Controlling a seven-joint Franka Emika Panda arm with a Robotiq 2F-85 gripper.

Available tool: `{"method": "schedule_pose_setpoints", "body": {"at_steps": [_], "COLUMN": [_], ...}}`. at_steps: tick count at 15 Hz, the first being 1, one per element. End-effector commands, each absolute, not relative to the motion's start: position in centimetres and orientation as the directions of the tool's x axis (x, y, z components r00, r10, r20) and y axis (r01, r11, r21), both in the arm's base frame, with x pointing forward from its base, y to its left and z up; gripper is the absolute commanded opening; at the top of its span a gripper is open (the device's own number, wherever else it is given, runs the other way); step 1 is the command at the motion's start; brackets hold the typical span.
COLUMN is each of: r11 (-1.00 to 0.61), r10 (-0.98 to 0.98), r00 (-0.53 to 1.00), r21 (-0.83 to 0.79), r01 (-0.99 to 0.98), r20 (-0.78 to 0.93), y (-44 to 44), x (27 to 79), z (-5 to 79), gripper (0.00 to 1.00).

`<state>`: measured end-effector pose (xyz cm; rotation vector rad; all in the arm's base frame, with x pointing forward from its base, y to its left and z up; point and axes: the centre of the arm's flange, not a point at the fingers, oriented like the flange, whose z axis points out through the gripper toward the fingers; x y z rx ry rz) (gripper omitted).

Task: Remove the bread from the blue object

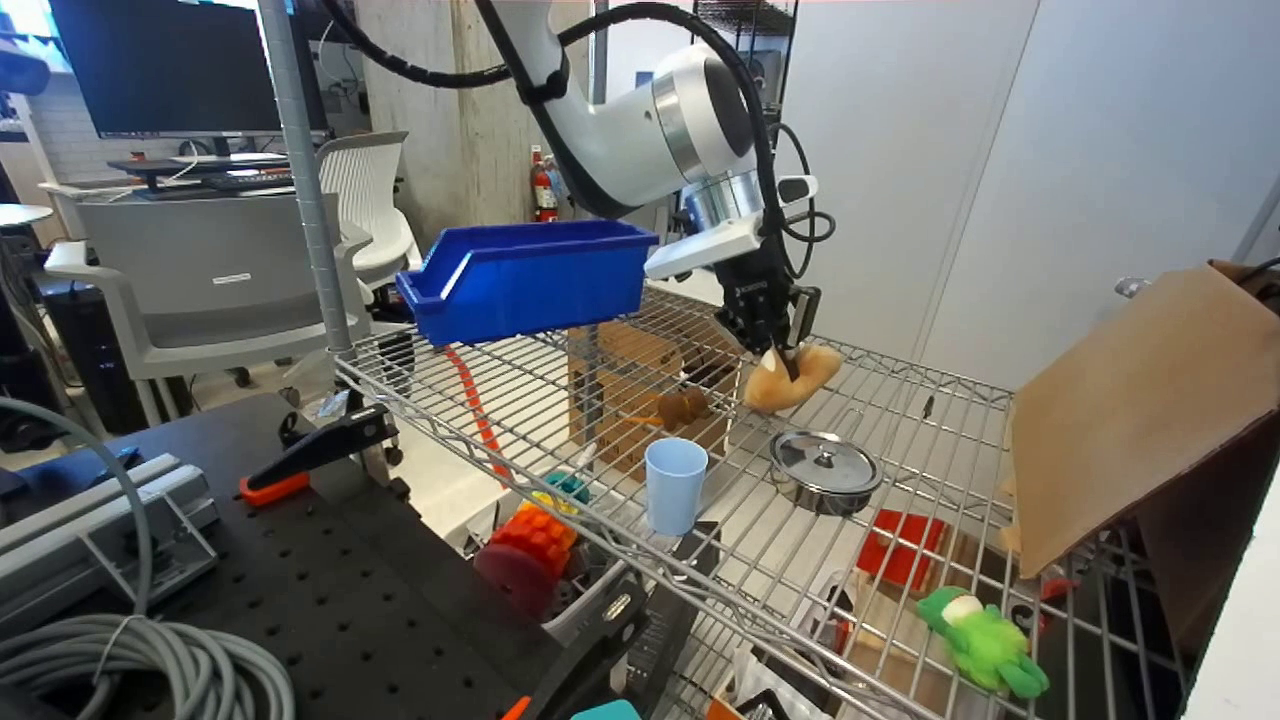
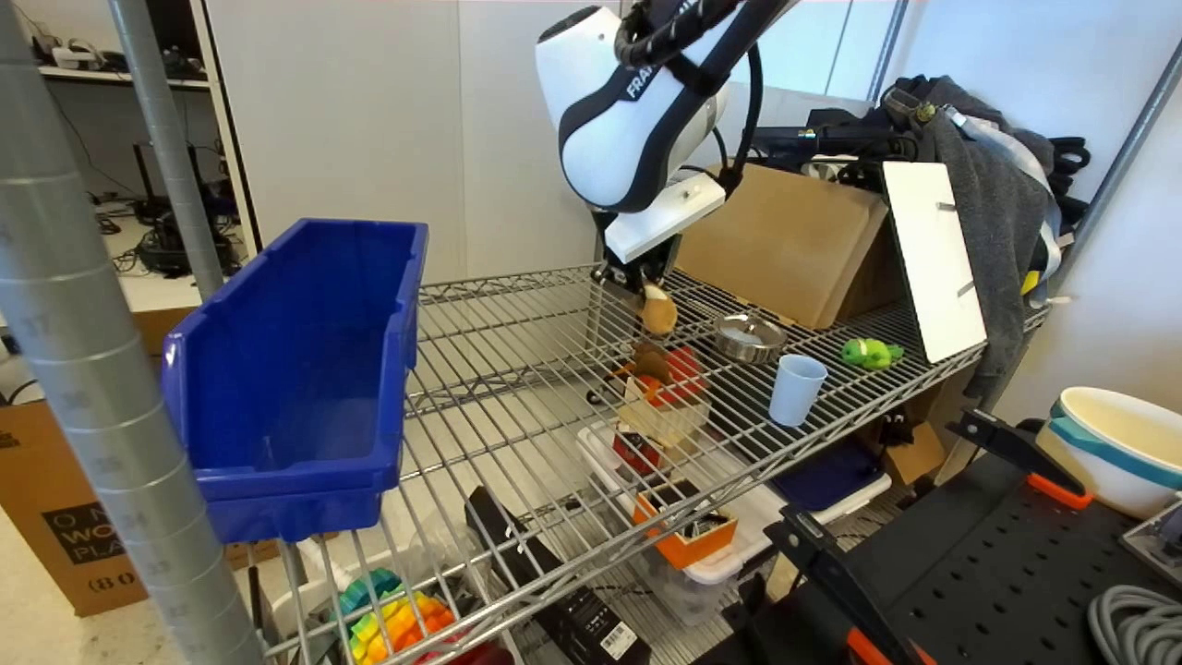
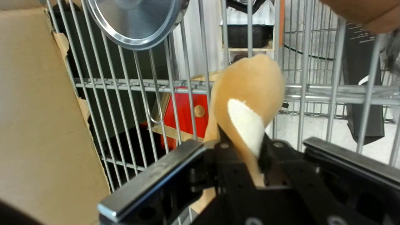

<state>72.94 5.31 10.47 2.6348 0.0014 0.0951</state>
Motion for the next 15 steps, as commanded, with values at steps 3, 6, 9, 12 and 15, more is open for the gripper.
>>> {"method": "schedule_pose_setpoints", "body": {"at_steps": [3,6,9,12,15], "r11": [-0.883,-0.891,-0.898,-0.912,-0.904], "r10": [0.029,0.07,0.1,0.107,0.117], "r00": [0.997,0.991,0.987,0.983,0.98], "r21": [0.469,0.454,0.439,0.409,0.425], "r01": [-0.011,0.01,0.036,0.037,0.039], "r20": [0.077,0.118,0.123,0.15,0.16], "y": [7.1,8.3,9.4,12.4,12.6], "x": [76.2,76.3,76.1,73.9,75.8], "z": [12.4,14.9,16.4,19.8,18.5], "gripper": [0.65,0.86,1.0,1.0,1.0]}}
